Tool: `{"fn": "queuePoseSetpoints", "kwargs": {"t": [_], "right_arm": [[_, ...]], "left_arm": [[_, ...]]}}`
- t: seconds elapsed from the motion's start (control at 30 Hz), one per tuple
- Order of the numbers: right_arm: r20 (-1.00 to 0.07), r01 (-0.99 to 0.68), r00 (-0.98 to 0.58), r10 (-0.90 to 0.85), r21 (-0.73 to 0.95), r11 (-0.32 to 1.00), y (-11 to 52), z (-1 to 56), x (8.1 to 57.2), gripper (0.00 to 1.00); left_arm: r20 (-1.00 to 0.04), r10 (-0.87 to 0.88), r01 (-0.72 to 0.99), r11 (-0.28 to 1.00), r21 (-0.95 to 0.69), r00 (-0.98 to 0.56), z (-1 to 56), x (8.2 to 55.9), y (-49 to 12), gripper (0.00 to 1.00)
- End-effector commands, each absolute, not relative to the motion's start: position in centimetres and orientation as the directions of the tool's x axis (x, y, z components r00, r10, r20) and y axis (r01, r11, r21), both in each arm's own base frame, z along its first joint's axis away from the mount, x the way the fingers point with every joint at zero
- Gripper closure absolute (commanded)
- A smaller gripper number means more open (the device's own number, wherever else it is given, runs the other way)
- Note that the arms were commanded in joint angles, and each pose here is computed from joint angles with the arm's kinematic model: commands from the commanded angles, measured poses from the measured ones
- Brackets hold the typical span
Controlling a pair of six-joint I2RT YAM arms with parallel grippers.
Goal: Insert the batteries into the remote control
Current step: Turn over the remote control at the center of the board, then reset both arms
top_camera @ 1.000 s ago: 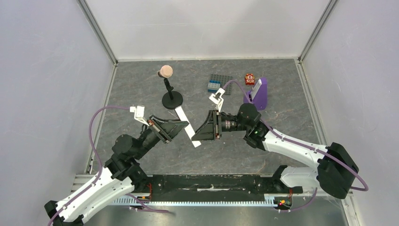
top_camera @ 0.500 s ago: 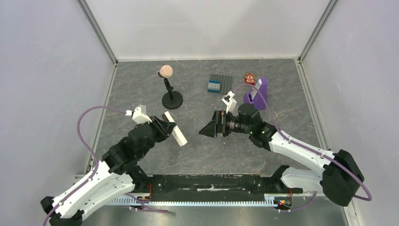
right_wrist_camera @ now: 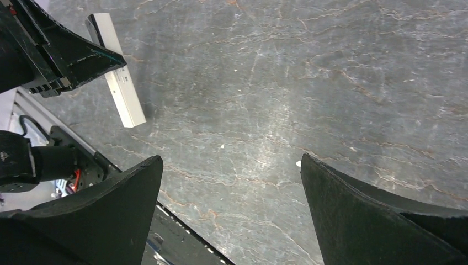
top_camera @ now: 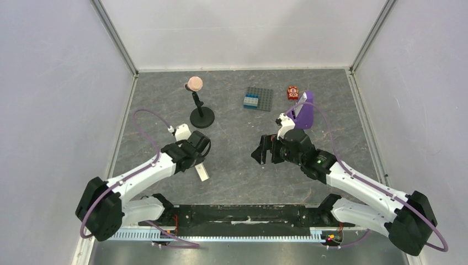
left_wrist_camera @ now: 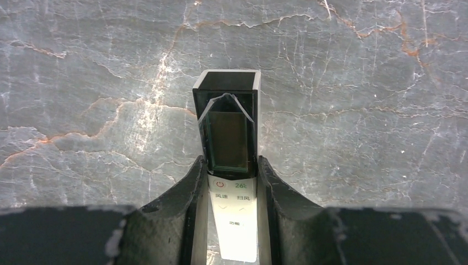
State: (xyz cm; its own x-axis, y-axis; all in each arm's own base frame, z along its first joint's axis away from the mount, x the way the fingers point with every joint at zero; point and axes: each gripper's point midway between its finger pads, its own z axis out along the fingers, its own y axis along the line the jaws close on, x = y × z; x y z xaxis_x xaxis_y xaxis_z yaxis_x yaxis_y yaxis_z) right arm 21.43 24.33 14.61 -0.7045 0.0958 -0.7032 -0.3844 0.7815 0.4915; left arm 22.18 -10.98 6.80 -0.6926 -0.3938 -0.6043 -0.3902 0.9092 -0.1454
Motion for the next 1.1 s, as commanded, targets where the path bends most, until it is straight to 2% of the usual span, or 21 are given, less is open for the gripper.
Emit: {"fn": "queuePoseSetpoints", "kwargs": {"t": [0.0,0.13,0.2,0.23,0.3,0.37,0.4,0.6,0.73,0.83,0.9,1.07], "right_arm": [[-0.738,-0.378,-0.669,0.092,0.444,0.812,23.3,14.8,22.0,0.02],[-0.749,-0.360,-0.655,0.099,0.425,0.830,22.7,14.9,22.3,0.02],[-0.757,-0.346,-0.646,0.101,0.409,0.845,22.2,15.0,22.5,0.02],[-0.760,-0.339,-0.641,0.105,0.403,0.850,21.9,15.2,22.6,0.02],[-0.771,-0.326,-0.628,0.103,0.382,0.865,21.3,15.4,22.8,0.02],[-0.785,-0.316,-0.611,0.102,0.361,0.877,20.8,15.7,23.0,0.02],[-0.789,-0.308,-0.607,0.101,0.350,0.885,20.4,15.8,23.1,0.02],[-0.839,-0.196,-0.524,0.146,0.285,0.938,17.1,17.5,24.1,0.02],[-0.886,-0.055,-0.418,0.200,0.245,0.968,13.3,19.4,24.6,0.02],[-0.918,0.057,-0.306,0.251,0.245,0.968,10.0,21.8,24.5,0.02],[-0.933,0.122,-0.234,0.274,0.252,0.960,8.0,23.3,24.2,0.02],[-0.945,0.262,-0.059,0.322,0.297,0.918,3.1,27.3,22.7,0.02]], "left_arm": [[-0.618,-0.387,-0.360,0.916,-0.174,-0.684,6.9,24.3,-12.0,0.95],[-0.589,-0.362,-0.367,0.923,-0.116,-0.723,5.1,24.6,-11.9,0.90],[-0.581,-0.354,-0.367,0.925,-0.102,-0.732,4.6,24.6,-11.9,0.82],[-0.581,-0.352,-0.365,0.925,-0.100,-0.734,4.6,24.7,-12.0,0.75],[-0.581,-0.345,-0.360,0.928,-0.095,-0.737,4.6,24.6,-12.0,0.53],[-0.585,-0.336,-0.345,0.933,-0.101,-0.738,4.9,24.7,-12.1,0.28],[-0.590,-0.330,-0.336,0.936,-0.104,-0.737,5.3,24.8,-12.1,0.24],[-0.593,-0.354,-0.324,0.932,-0.160,-0.724,8.8,24.5,-12.5,0.21],[-0.604,-0.346,-0.236,0.937,-0.257,-0.718,12.9,23.5,-13.2,0.20],[-0.660,-0.399,-0.189,0.911,-0.368,-0.636,16.6,22.7,-12.5,0.20],[-0.712,-0.397,-0.100,0.901,-0.422,-0.579,19.3,21.9,-12.1,0.19],[-0.820,-0.418,0.000,0.891,-0.454,-0.392,24.3,19.8,-8.7,0.19]]}}
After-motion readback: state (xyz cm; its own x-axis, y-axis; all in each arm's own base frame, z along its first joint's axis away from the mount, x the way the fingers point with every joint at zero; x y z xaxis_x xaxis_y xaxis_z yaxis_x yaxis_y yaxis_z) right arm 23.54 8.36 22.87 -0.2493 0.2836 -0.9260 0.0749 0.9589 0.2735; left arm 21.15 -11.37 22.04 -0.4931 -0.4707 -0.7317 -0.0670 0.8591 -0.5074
